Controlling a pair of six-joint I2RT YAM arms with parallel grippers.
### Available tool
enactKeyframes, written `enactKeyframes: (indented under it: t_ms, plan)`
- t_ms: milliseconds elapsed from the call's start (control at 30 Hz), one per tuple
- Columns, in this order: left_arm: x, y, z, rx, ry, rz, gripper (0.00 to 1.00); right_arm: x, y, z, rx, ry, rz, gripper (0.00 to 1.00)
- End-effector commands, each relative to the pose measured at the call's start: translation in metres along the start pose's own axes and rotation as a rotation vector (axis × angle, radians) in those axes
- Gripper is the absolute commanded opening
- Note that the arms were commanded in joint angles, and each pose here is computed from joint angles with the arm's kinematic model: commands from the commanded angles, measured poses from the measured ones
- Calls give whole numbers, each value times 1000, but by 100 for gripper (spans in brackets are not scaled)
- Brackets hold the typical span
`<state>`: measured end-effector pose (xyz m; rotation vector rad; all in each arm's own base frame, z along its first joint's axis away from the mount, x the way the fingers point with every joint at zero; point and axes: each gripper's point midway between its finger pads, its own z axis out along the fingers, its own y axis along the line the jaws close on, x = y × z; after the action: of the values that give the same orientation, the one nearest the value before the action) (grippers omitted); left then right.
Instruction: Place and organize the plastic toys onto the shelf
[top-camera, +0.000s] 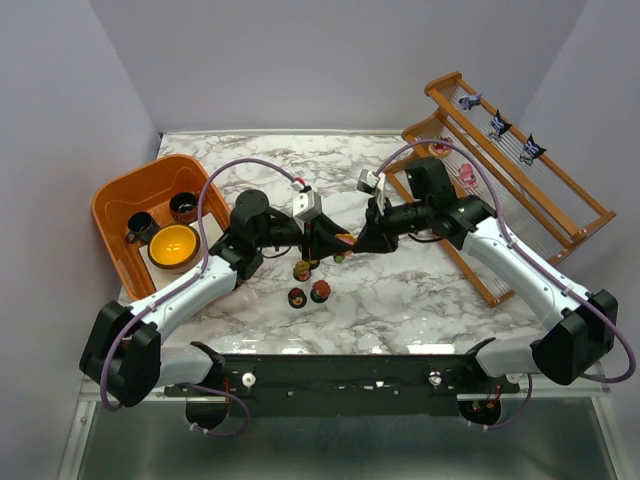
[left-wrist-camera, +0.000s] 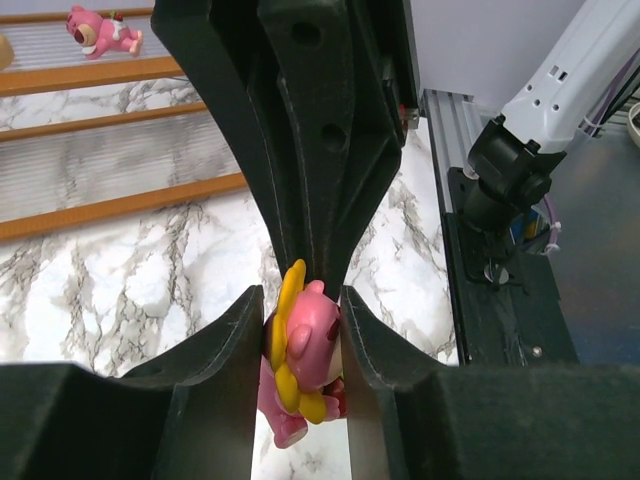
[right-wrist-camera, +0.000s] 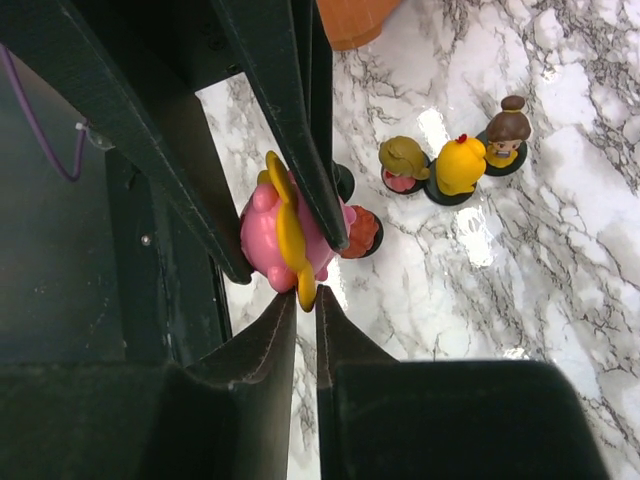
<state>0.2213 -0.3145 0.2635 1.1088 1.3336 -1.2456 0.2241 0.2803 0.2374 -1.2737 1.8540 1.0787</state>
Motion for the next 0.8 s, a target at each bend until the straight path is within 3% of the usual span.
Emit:
enactKeyframes:
  t_ms: [0,267,400,467,767]
  plan:
    - [-21,-9,-1,15,-66,73,0,-4,-10,4,47,-26,-9,1]
    - [-8,-6,-2,-8,-45,52,0,-10,-10,-6,91,-65,-38,4]
    - [-4,-5,-2,-10,-36,41,0,-23,-1,-12,66,-106,-88,24]
    - [-3,-4,-2,-7,-32,36,0,-27,3,-15,57,-117,-115,27]
    - [-2,-7,-2,8,-17,31,0,-33,1,-17,57,-112,-166,27]
